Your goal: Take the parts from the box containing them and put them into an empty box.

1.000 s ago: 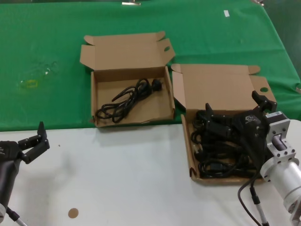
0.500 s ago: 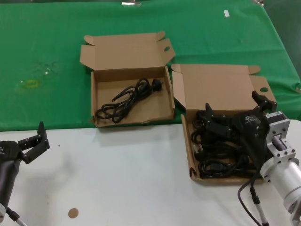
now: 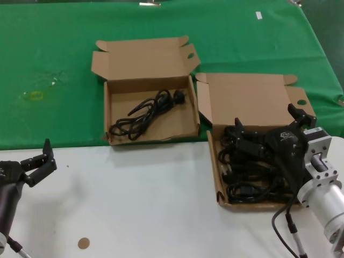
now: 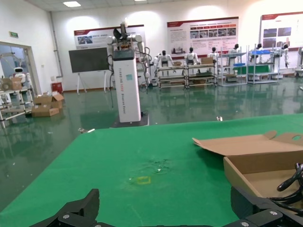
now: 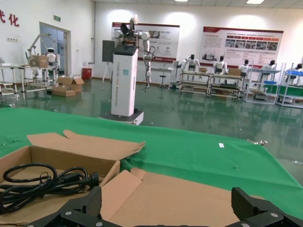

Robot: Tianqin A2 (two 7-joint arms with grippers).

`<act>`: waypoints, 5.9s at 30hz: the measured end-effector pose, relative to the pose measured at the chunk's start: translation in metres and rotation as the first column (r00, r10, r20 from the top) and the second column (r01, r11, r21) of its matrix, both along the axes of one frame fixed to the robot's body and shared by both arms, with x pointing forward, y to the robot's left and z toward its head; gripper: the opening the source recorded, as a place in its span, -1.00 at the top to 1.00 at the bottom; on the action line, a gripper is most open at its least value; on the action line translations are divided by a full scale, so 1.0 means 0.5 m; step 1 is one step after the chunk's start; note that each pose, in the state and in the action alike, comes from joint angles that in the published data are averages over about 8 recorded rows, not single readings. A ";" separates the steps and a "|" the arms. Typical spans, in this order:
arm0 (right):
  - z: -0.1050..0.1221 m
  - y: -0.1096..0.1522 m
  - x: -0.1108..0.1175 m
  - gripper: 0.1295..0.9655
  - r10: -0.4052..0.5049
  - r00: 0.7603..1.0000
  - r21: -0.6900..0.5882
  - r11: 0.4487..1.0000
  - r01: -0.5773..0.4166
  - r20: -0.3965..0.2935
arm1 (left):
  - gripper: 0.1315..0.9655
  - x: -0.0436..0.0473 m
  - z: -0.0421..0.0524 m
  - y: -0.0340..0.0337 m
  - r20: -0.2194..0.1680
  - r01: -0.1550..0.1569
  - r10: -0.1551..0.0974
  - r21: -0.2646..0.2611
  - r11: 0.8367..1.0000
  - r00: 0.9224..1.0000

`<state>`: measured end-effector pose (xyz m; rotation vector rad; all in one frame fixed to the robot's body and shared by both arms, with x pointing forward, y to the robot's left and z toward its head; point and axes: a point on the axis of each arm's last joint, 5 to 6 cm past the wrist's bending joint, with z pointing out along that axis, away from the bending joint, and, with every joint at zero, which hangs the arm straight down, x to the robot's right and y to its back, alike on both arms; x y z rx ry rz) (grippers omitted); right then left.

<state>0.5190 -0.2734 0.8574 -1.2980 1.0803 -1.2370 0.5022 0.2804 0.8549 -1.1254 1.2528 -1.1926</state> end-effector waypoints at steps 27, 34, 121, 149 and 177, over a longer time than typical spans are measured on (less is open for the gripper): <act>0.000 0.000 0.000 -1.00 0.000 1.000 0.000 1.000 0.000 0.000 | -1.00 0.000 0.000 0.000 0.000 0.000 0.000 0.000 1.000 1.000; 0.000 0.000 0.000 -1.00 0.000 1.000 0.000 1.000 0.000 0.000 | -1.00 0.000 0.000 0.000 0.000 0.000 0.000 0.000 1.000 1.000; 0.000 0.000 0.000 -1.00 0.000 1.000 0.000 1.000 0.000 0.000 | -1.00 0.000 0.000 0.000 0.000 0.000 0.000 0.000 1.000 1.000; 0.000 0.000 0.000 -1.00 0.000 1.000 0.000 1.000 0.000 0.000 | -1.00 0.000 0.000 0.000 0.000 0.000 0.000 0.000 1.000 1.000; 0.000 0.000 0.000 -1.00 0.000 1.000 0.000 1.000 0.000 0.000 | -1.00 0.000 0.000 0.000 0.000 0.000 0.000 0.000 1.000 1.000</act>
